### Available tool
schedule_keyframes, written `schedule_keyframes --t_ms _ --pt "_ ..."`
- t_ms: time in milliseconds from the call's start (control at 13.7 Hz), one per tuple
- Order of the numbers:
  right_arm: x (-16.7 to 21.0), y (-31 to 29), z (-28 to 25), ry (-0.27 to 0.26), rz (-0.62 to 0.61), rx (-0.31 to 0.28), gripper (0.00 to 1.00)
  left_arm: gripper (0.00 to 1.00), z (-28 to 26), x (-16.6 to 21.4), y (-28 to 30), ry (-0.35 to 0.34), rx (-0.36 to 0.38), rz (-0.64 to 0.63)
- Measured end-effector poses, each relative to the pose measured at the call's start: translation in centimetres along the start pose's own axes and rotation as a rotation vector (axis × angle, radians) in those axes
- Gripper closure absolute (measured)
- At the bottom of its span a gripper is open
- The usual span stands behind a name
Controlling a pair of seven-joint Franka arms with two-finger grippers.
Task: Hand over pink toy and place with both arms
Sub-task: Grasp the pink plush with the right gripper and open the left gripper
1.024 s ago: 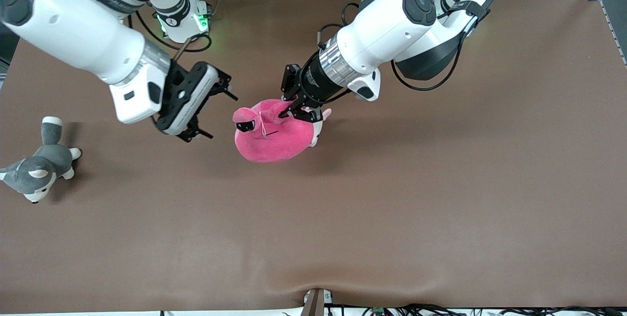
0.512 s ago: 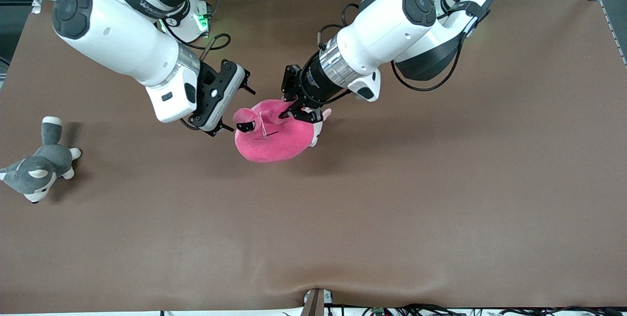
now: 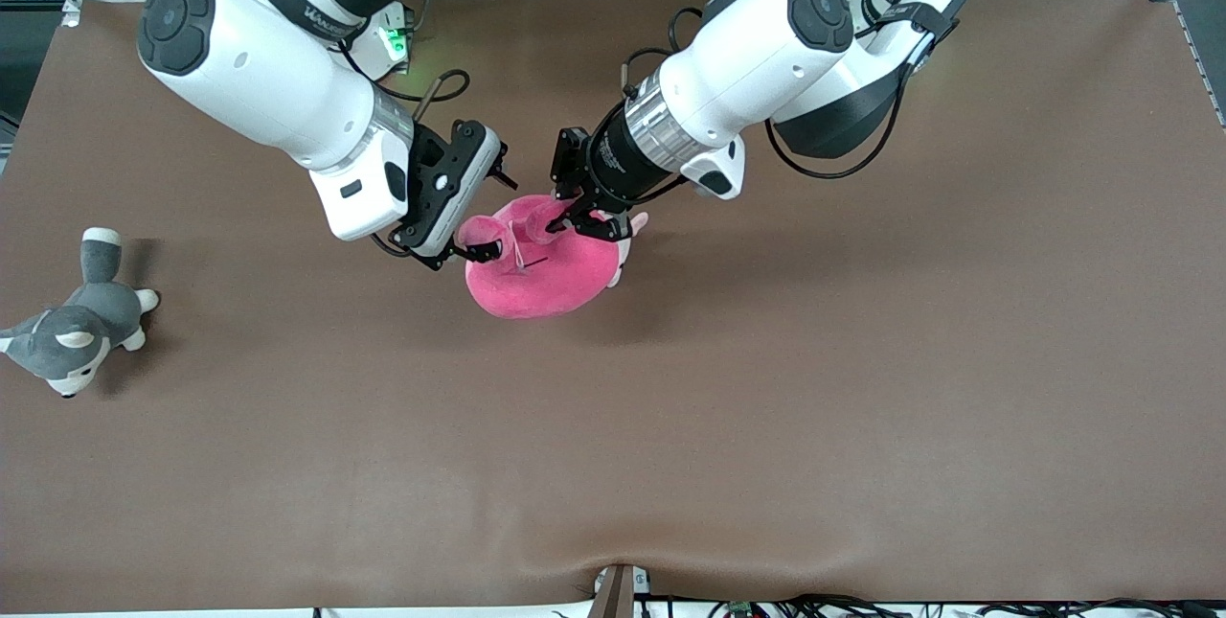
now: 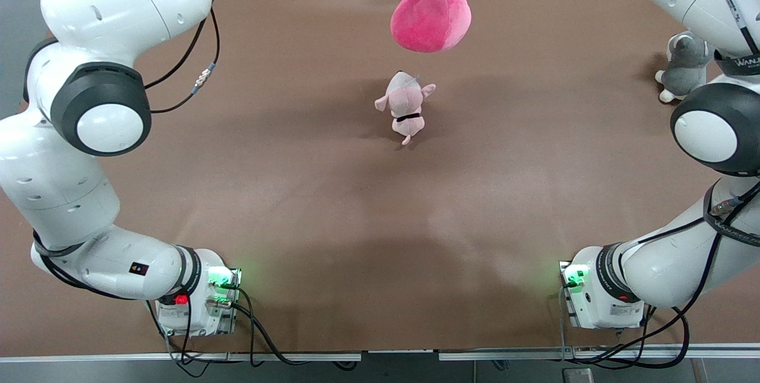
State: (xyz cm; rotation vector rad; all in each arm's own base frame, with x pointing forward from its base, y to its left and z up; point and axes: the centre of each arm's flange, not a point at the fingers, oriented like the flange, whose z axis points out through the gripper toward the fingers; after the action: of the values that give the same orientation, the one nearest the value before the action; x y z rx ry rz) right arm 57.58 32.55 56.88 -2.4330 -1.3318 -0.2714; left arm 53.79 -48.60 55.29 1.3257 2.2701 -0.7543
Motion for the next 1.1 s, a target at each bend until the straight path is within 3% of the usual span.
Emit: schedule_keyframes --t_ms 439,659,732,1098 --pt "0.1 0.4 0.3 0.013 -0.001 -0.011 0.64 0.89 -0.1 0.0 0.3 -0.001 -0.004 -0.003" --pt "0.1 0.6 0.3 0.011 0.002 -0.012 0.85 0.85 -0.2 0.1 0.5 -0.002 -0.006 -0.006" --pt "0.0 0.7 0.4 0.009 0.004 -0.012 0.87 0.78 -0.3 0.0 0.6 -0.004 -0.007 -0.007" --pt "-2.1 3.6 0.1 -0.015 0.059 -0.014 0.90 0.24 -3.3 0.2 3.9 -0.034 -0.047 -0.042"
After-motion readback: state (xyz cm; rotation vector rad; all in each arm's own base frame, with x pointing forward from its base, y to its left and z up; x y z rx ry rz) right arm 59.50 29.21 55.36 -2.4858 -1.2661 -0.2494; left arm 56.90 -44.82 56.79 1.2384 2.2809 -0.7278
